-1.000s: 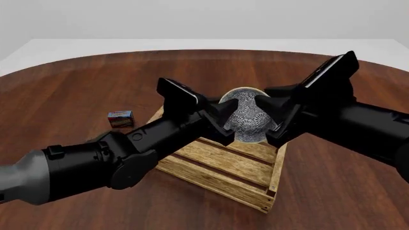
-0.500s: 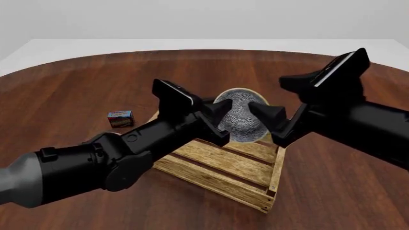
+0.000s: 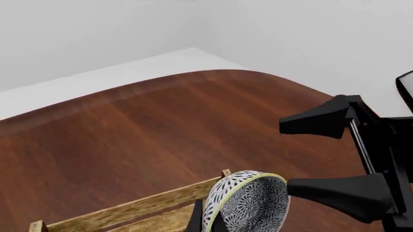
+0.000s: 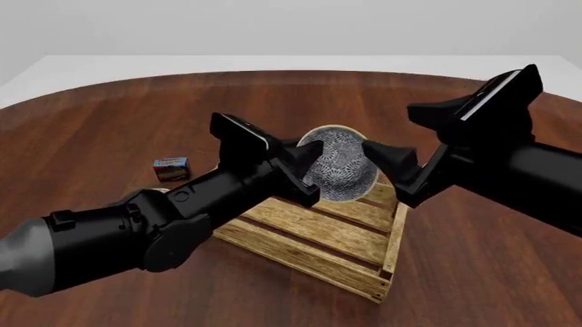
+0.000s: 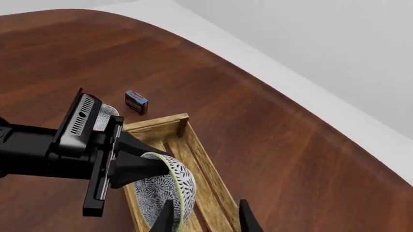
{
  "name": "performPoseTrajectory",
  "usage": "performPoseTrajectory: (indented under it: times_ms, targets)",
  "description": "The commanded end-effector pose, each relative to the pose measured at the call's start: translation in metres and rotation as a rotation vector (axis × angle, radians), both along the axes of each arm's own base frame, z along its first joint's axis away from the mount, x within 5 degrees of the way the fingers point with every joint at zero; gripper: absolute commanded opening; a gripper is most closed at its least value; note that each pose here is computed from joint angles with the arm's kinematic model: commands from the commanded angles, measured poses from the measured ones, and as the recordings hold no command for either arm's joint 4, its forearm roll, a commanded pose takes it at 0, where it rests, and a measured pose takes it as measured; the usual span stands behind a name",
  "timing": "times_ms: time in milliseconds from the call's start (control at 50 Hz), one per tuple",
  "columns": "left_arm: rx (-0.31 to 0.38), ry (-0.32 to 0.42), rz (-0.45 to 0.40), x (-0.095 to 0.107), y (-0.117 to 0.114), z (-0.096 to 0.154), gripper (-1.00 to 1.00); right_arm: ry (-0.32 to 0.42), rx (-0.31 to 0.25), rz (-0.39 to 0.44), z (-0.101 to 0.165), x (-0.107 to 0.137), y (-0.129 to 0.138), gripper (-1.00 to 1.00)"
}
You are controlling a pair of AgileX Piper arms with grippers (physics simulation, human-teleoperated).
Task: Stack the right bowl on the left bowl and place them in the tray.
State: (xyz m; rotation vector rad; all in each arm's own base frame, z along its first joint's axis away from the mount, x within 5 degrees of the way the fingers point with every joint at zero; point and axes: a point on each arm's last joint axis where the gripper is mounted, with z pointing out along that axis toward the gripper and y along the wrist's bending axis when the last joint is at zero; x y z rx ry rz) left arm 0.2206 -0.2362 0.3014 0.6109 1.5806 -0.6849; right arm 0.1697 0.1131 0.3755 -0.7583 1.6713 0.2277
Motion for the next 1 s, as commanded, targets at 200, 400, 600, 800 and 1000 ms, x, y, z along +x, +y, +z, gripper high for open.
performPoseTrajectory:
  times_ms: [200,400,600,800,1000]
  targets:
    - [0.017,-0.048,0.048,-0.004,0.026,0.015,-1.00,-0.021,0.016,-0.063,0.004,-0.003,-0.016,1.00]
    - [0.031,-0.053,0.075,-0.005,0.039,0.020,-1.00,-0.042,0.040,-0.081,0.009,-0.005,-0.021,1.00]
    - [0.064,-0.044,0.098,-0.006,0.049,0.026,-1.00,-0.067,0.064,-0.091,0.012,-0.001,-0.021,1.00]
    - [0.104,-0.034,0.121,-0.003,0.057,0.033,-1.00,-0.112,0.085,-0.069,0.014,-0.005,-0.019,1.00]
    - [0.128,0.028,0.151,0.002,0.064,0.037,-1.00,-0.151,0.108,-0.060,0.011,-0.008,-0.018,1.00]
